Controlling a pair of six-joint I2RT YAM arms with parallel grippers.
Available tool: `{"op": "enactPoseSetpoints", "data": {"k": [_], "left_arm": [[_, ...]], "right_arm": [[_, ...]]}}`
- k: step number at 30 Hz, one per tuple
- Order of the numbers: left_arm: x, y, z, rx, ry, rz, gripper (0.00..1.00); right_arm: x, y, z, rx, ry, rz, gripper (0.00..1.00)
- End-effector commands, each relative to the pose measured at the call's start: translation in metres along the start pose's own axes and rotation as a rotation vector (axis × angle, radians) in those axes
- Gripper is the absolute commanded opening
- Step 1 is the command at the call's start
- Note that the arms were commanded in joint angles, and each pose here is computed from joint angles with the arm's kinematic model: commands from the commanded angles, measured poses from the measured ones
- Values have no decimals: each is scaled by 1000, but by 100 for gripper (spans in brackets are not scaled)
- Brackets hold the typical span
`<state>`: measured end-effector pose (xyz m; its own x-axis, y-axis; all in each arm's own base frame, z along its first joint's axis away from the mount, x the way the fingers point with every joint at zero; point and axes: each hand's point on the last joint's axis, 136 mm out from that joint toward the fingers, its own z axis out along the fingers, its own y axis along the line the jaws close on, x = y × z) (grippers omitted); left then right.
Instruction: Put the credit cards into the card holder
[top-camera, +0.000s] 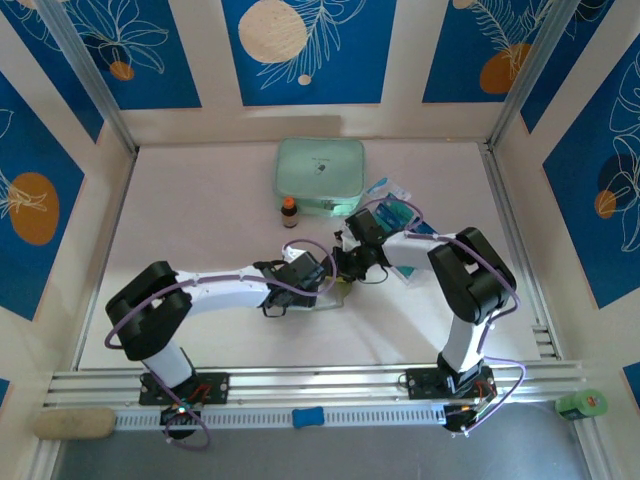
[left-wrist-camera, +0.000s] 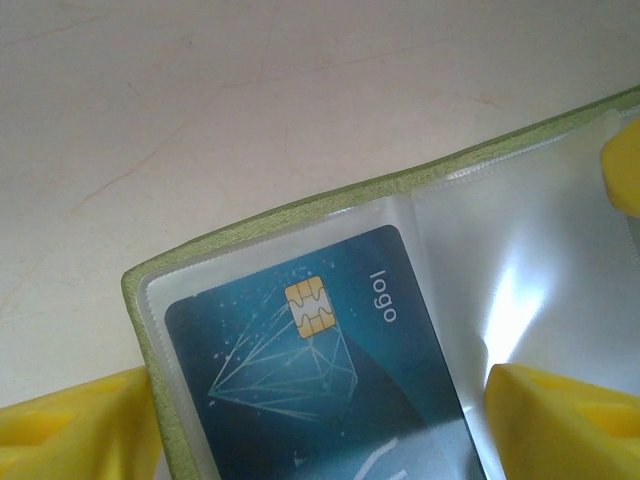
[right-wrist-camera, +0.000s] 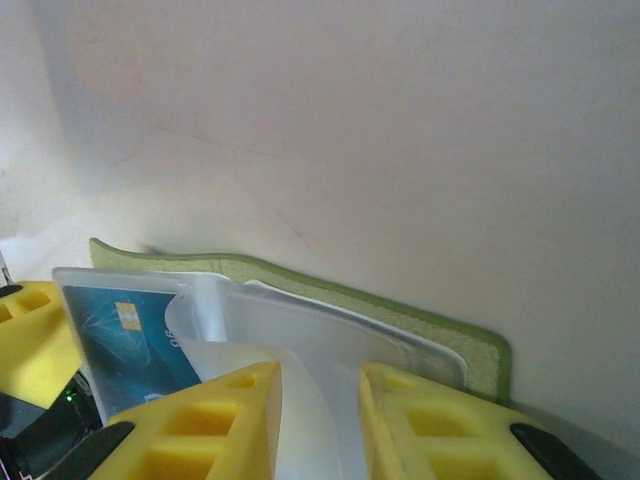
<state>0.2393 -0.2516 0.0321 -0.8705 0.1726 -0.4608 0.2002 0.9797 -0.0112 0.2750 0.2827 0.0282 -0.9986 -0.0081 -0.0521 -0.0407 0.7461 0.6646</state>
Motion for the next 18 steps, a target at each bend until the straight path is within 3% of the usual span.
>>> {"op": "enactPoseSetpoints", "data": {"k": [1, 18], "left_arm": [[5, 0, 1, 3, 3, 19, 81], [-9, -2, -12, 22, -47, 18, 85]], "right_arm": [[0, 6, 6, -28, 30, 10, 28], [8, 42, -12, -144, 49, -25, 29]]}}
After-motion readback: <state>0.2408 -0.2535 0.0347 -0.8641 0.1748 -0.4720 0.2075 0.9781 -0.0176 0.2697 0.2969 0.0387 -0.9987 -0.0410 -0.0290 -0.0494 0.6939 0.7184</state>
